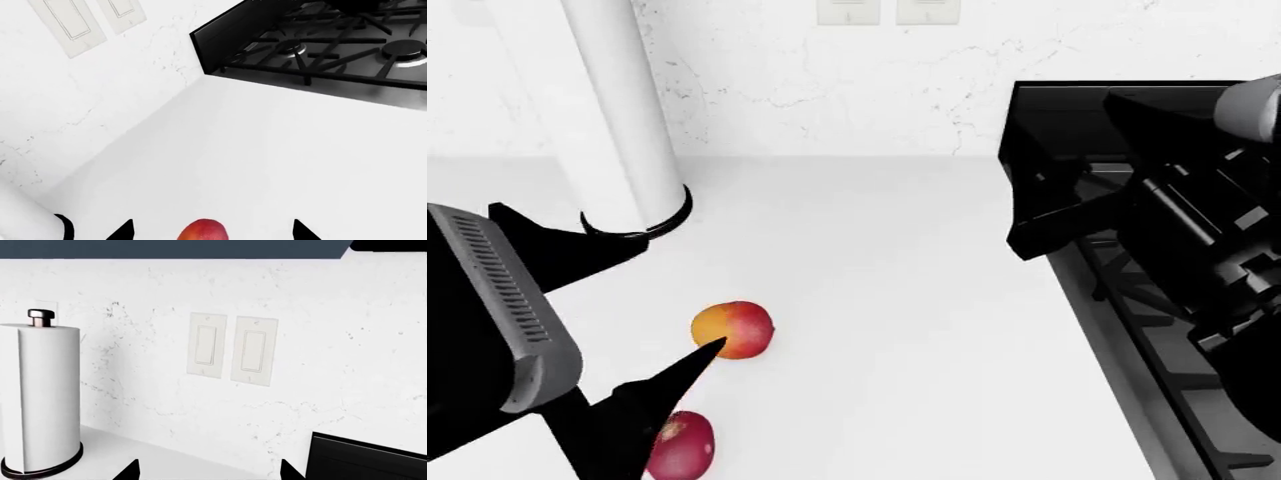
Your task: Pick the mango, radish from the counter and place them in the cabinet. Then close the cabinet.
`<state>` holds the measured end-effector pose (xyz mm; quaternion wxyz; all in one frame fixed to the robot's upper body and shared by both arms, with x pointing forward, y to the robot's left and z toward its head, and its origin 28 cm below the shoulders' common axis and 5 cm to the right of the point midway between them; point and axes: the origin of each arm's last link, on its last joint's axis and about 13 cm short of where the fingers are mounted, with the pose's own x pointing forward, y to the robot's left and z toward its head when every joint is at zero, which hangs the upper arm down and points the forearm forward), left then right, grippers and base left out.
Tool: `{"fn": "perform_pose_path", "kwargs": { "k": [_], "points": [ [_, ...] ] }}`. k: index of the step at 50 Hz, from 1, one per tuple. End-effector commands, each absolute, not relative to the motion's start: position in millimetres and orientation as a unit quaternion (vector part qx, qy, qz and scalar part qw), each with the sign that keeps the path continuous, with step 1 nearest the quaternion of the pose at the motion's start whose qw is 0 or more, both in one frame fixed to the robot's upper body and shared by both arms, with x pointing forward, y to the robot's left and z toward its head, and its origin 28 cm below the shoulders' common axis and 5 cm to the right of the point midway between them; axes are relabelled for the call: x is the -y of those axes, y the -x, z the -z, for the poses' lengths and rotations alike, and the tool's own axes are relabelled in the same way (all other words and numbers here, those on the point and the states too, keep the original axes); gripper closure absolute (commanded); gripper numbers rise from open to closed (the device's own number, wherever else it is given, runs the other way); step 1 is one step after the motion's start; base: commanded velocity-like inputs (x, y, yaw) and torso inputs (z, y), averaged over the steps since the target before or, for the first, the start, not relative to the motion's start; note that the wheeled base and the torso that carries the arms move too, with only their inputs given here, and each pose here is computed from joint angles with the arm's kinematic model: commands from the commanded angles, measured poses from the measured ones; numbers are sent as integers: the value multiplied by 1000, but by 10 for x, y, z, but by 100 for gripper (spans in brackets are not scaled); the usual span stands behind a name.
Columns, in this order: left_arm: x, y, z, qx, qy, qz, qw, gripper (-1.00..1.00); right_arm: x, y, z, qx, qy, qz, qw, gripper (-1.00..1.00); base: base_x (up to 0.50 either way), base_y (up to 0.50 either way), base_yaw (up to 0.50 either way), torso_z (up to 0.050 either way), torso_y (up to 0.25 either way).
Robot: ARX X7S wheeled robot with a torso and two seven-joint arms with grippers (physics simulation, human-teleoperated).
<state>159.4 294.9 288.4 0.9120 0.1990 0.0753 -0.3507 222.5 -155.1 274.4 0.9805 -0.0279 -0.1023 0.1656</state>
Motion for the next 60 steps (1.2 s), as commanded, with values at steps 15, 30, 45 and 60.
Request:
{"fn": "perform_pose_path", "kwargs": {
  "k": [15,30,45,60],
  "points": [
    [-2939,-1500,-2726,-150,-194,401,883,-100,1537,-2233,-2753,100,28,-166,981,-100,0,0,0,0,0],
    [-2932,-1511,-2487,-208,-209,404,866,-100,1545,-2234,-2738,100,26,-164,981,-100,0,0,0,0,0],
    [-2925,-1557,-2245,-266,-222,403,847,-100,1535,-2229,-2732,98,26,-163,981,-100,0,0,0,0,0],
    [-2994,-1591,-2148,-307,-232,376,843,-100,1524,-2242,-2715,96,25,-165,981,-100,0,0,0,0,0]
  ]
}}
